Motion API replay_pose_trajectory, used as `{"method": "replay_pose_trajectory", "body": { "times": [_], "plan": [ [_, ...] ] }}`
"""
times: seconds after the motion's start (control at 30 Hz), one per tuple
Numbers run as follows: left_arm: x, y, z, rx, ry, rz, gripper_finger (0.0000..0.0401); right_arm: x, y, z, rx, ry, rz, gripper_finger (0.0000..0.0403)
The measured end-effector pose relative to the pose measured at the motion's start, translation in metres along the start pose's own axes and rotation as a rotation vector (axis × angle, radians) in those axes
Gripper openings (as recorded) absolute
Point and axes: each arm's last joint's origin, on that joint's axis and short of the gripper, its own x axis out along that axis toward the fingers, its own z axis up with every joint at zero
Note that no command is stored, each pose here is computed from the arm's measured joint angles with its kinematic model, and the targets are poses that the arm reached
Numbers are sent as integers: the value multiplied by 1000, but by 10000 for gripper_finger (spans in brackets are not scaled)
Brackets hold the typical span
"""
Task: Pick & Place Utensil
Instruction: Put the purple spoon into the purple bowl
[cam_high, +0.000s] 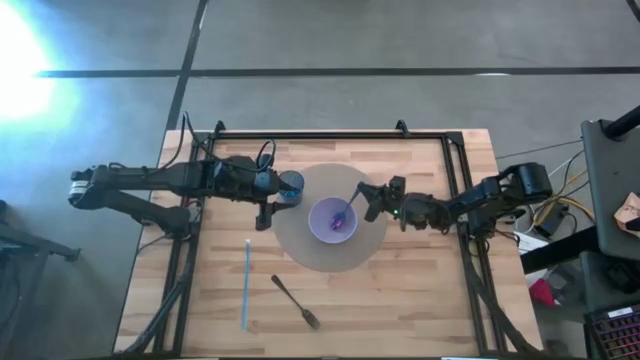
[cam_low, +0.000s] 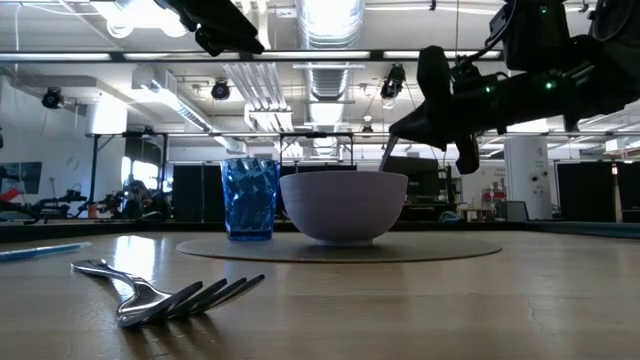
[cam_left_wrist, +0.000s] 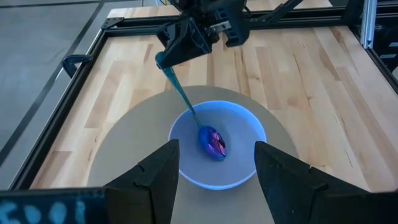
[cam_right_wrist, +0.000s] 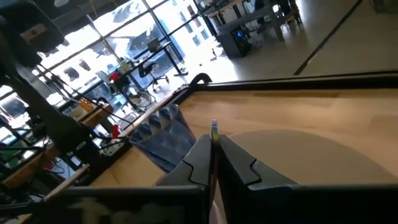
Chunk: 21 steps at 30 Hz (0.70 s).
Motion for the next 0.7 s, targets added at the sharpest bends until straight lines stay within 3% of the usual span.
{"method": "replay_pose_trajectory", "body": {
  "times": [0.37,0.7],
  "plan": [
    [0,0,0,-1,0,0,202,4,-4,-9,-13,7,-9,11],
    [0,0,0,-1,0,0,202,3,-3,-7,-246,11,-1,17]
  ]
}}
